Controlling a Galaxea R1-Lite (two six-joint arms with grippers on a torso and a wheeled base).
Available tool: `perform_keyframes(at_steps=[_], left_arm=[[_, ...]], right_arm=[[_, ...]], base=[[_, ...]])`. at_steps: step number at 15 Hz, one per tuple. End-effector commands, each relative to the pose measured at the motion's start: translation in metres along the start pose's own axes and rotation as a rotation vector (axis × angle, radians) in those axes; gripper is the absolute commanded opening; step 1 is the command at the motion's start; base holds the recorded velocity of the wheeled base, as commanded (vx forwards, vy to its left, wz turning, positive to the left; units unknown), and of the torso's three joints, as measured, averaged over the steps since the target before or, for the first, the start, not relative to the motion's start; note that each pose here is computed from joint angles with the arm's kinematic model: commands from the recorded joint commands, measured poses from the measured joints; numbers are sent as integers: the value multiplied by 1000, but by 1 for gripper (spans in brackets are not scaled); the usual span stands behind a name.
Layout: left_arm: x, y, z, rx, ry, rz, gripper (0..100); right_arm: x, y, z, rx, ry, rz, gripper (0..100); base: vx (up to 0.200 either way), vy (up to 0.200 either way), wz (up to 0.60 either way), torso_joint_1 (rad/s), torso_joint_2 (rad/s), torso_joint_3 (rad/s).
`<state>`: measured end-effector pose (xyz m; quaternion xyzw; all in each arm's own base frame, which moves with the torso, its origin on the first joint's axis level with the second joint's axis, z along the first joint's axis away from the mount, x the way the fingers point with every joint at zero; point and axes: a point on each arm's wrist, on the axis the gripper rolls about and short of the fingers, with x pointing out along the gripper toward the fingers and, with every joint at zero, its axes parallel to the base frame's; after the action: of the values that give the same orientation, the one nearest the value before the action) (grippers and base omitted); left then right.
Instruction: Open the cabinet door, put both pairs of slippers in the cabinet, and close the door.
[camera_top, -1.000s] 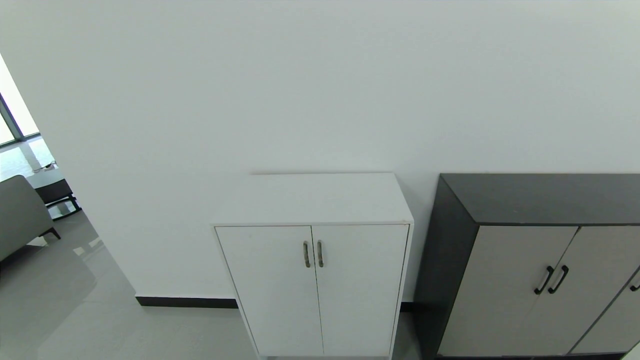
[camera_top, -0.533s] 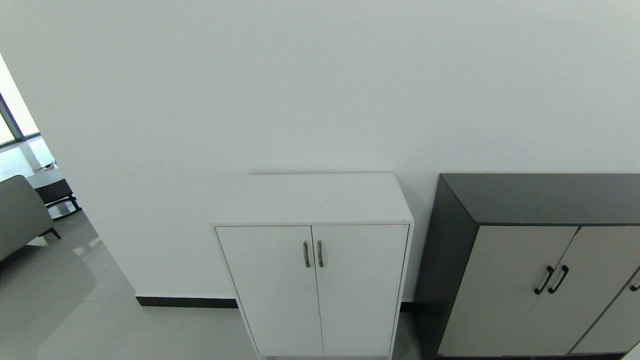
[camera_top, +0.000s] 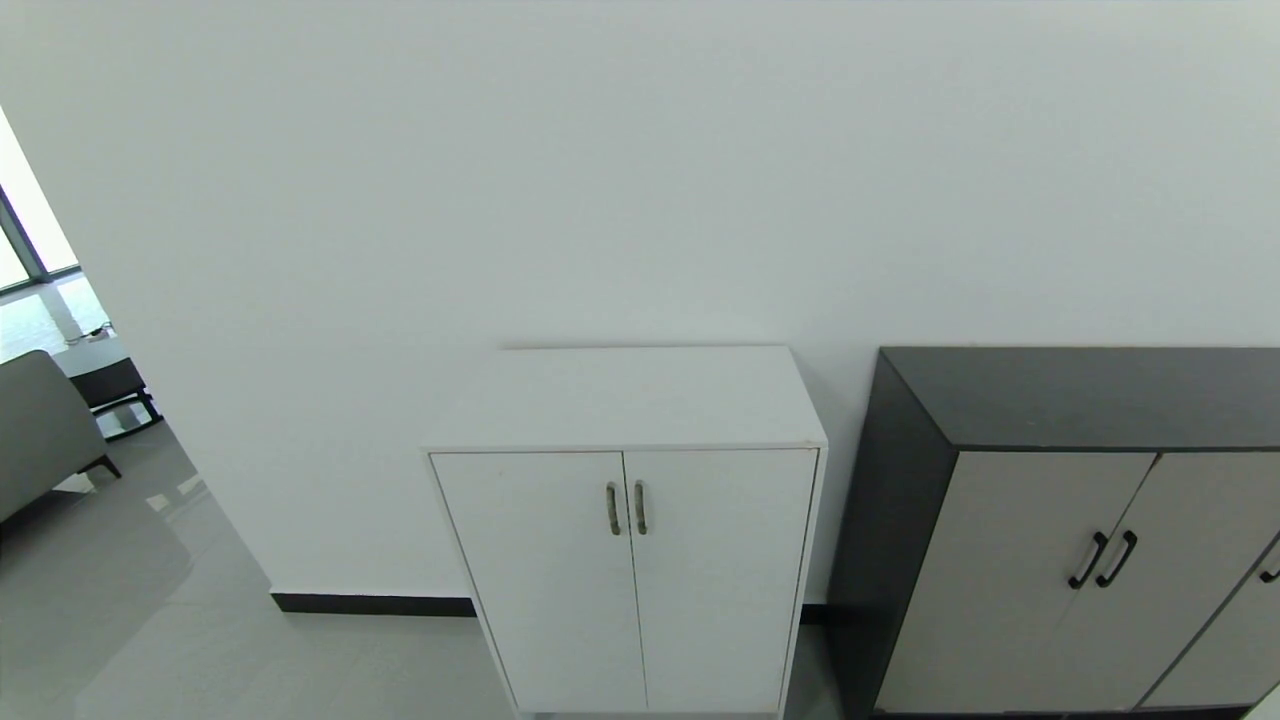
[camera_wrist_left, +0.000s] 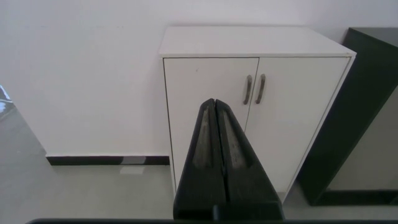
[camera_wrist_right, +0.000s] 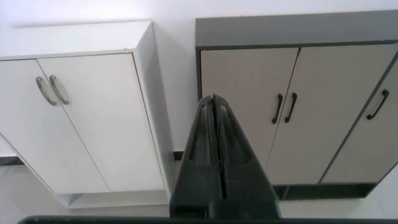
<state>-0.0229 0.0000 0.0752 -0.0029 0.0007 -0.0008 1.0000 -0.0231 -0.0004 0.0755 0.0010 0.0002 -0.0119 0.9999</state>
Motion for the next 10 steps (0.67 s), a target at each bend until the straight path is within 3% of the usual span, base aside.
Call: perform_keyframes(at_steps=[1, 10], left_arm=[[0, 0, 0, 0, 2, 0, 0], [0, 0, 0, 0, 2, 2, 0]], right_arm=[[0, 0, 0, 0, 4, -1, 0], [0, 0, -1, 1, 4, -4, 0]], base=[[0, 0, 0, 0, 0, 0], [0, 0, 0, 0, 0, 0]])
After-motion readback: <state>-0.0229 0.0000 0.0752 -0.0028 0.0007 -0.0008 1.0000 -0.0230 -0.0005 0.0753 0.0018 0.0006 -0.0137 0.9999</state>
